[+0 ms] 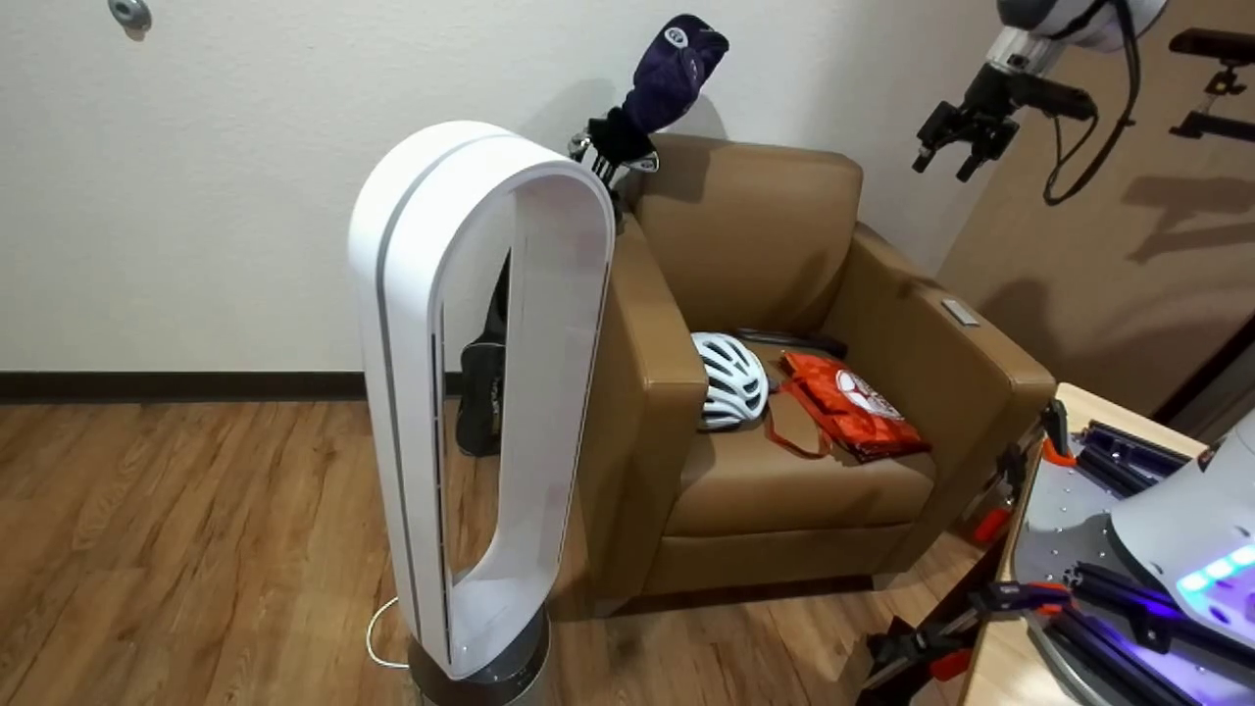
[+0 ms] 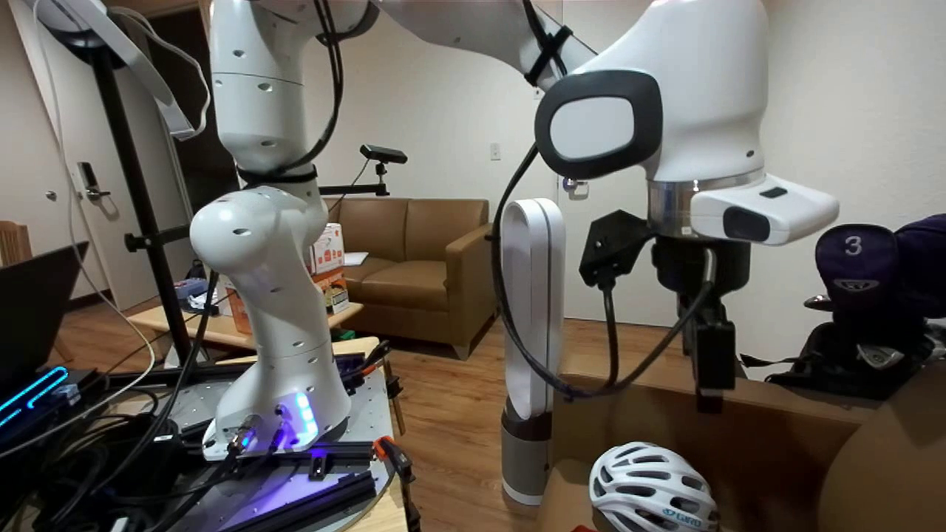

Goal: Pick up the grey object from the right armrest and place it on top of the red bag on the sofa

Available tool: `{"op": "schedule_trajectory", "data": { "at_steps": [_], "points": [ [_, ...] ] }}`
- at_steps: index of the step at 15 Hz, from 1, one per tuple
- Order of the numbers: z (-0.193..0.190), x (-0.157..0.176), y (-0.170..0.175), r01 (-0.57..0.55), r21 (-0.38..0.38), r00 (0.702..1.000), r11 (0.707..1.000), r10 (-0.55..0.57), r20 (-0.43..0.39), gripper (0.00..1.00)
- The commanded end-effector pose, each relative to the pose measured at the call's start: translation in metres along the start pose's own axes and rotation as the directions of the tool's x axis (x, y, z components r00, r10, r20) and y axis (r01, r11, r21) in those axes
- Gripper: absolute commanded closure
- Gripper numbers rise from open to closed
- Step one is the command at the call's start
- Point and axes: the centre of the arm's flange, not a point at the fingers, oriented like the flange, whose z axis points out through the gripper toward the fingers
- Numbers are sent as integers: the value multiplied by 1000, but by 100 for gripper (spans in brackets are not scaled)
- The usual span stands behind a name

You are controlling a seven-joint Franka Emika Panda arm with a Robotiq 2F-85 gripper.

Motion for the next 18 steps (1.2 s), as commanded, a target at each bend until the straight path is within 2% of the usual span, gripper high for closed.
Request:
{"op": "schedule_trajectory", "data": {
  "at_steps": [1,3,5,6,7,9,10,11,15,18],
  "points": [
    [35,28,29,-154,-121,988,981,153,-17,0],
    [52,27,44,-212,-166,976,963,217,14,0],
    [55,14,42,-208,-134,975,969,217,56,0],
    [46,2,23,-155,-88,986,984,160,44,0],
    [59,11,40,-180,-137,982,974,187,40,0],
    [56,11,26,-160,-122,986,980,165,38,0],
    [54,15,19,-176,-133,984,975,179,13,0],
    [55,19,24,-195,-143,979,970,201,24,0],
    [83,49,87,-343,-210,933,916,359,41,0],
    [108,53,127,-353,-258,918,899,386,89,0]
  ]
}}
